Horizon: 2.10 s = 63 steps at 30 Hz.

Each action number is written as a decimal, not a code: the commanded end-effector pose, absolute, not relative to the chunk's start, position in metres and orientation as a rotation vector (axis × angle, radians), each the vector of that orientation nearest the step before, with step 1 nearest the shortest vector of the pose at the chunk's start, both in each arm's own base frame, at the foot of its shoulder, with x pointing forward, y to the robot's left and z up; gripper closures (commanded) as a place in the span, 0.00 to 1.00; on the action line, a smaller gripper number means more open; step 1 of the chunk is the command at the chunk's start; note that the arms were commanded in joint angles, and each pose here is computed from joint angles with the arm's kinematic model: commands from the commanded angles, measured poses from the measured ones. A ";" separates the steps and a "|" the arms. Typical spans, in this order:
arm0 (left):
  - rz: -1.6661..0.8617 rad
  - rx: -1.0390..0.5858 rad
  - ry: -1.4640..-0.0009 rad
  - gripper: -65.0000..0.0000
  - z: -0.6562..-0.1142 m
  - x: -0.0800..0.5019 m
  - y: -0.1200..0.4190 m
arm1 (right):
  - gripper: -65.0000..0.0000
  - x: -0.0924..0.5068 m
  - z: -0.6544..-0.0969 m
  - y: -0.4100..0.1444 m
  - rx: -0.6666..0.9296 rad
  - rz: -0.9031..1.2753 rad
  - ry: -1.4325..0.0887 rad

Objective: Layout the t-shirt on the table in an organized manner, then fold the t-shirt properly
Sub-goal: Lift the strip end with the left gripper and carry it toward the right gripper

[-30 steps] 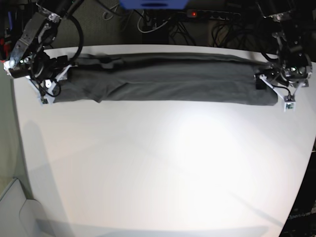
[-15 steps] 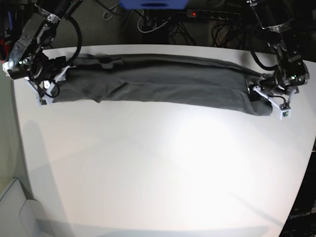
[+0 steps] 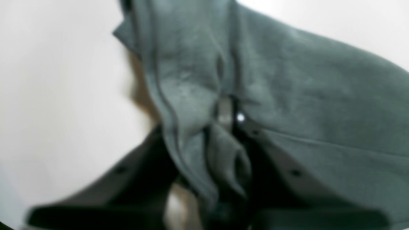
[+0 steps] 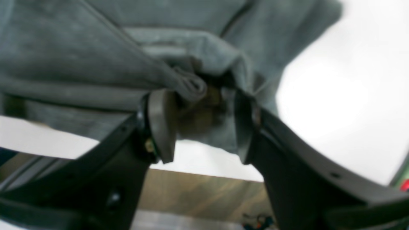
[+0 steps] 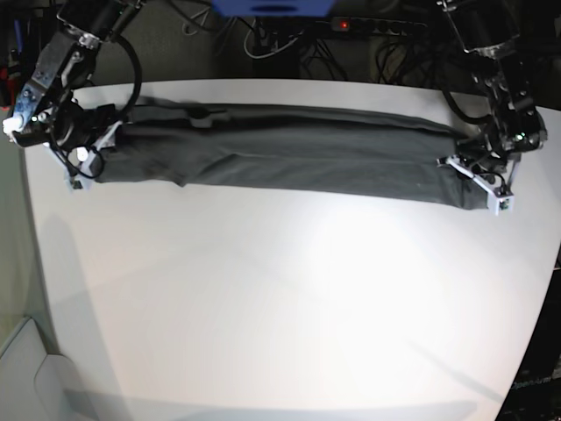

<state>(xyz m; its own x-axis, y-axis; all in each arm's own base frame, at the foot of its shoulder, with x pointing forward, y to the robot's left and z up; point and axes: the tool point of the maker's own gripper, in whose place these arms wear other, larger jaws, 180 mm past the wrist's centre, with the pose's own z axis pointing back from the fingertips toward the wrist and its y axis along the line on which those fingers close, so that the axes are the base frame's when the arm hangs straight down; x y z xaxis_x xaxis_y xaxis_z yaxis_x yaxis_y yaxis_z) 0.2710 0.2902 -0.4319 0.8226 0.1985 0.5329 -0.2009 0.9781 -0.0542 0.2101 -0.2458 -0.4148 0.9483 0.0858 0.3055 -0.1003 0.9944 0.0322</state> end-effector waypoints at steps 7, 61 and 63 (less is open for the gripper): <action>0.177 0.099 -0.579 1.00 -0.407 0.272 0.304 | 0.54 0.211 -0.414 -0.254 0.035 0.094 -0.305; -0.169 -0.423 -0.584 1.00 -0.366 0.282 -0.026 | 0.54 0.223 -0.413 -0.236 0.055 0.154 -0.316; -0.168 -0.424 -0.583 1.00 -0.367 0.282 -0.026 | 0.54 0.223 -0.413 -0.237 0.054 0.154 -0.316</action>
<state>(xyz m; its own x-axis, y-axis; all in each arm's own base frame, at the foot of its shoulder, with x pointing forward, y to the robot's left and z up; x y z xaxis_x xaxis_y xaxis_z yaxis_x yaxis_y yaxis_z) 0.2728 -0.0208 -0.3797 0.8468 -0.0537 0.5291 0.2606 0.9092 -0.3248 0.2157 -0.2331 -0.4201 0.9479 0.1399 0.2863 -0.1577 0.9867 0.0399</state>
